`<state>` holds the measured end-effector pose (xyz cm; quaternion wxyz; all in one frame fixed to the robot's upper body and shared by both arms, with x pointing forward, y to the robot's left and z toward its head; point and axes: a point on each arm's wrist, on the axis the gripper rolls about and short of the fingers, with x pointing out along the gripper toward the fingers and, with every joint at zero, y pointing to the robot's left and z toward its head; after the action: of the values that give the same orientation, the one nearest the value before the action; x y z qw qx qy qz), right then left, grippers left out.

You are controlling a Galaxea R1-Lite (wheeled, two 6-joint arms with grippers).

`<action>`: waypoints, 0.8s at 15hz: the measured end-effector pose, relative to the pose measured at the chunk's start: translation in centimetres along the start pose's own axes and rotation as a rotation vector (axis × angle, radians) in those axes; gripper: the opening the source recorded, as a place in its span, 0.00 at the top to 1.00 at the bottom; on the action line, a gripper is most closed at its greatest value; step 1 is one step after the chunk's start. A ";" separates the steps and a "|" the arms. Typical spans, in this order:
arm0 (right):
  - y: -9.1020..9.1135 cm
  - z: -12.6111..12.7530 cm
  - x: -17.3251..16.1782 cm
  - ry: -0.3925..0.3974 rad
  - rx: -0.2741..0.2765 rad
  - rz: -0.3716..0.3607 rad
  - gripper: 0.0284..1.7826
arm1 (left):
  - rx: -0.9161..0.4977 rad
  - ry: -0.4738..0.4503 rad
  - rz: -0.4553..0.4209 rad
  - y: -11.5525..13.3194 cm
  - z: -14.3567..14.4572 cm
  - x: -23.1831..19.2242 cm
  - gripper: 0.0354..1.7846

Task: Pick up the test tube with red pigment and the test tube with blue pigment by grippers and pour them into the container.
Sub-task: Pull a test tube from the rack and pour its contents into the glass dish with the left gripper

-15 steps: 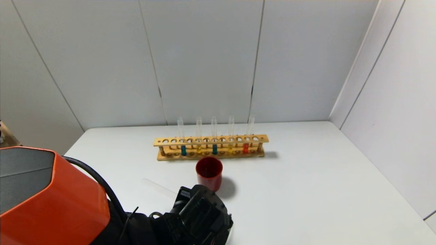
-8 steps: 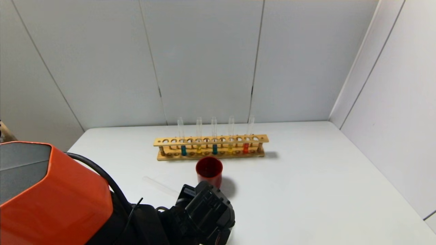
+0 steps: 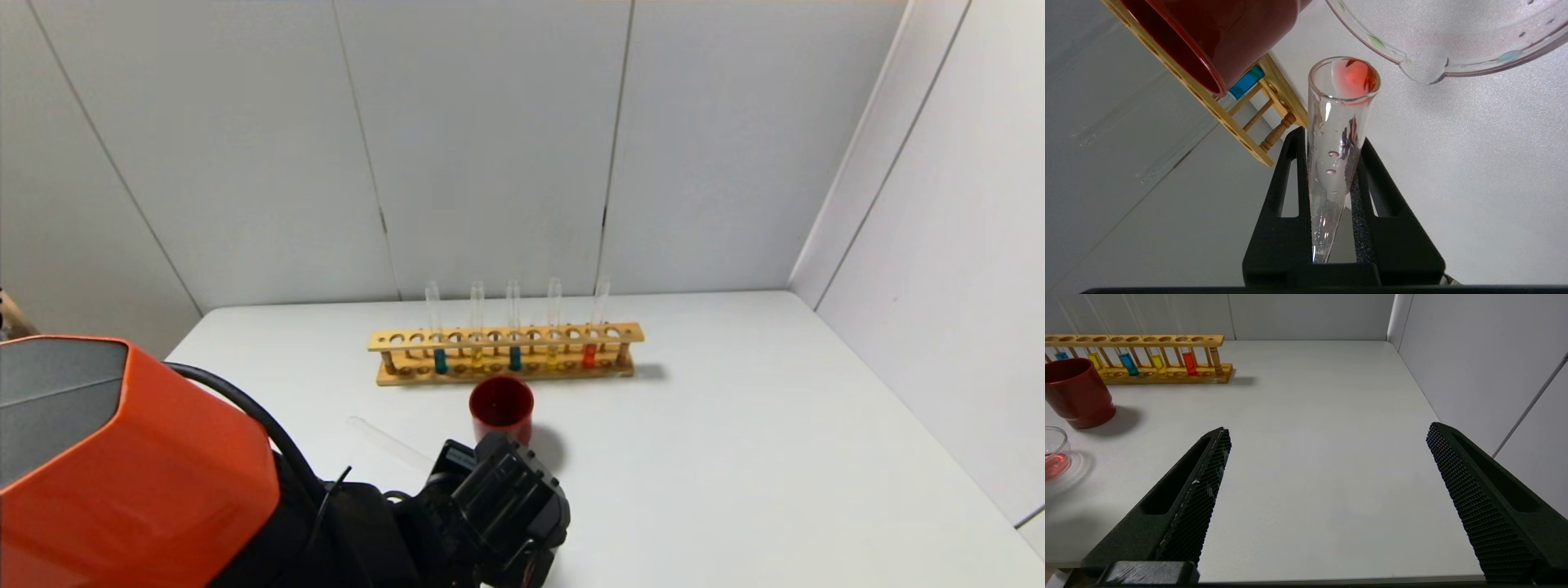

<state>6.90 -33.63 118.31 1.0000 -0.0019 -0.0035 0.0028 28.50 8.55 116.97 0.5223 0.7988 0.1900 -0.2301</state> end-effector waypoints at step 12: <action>0.0 0.0 0.0 0.000 0.000 0.000 0.02 | 0.053 0.031 -0.028 0.4 0.5 0.2 0.84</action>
<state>6.90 -33.63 118.31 1.0000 -0.0021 -0.0035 0.0028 28.84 7.94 116.99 0.4947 0.8132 0.2030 -0.2297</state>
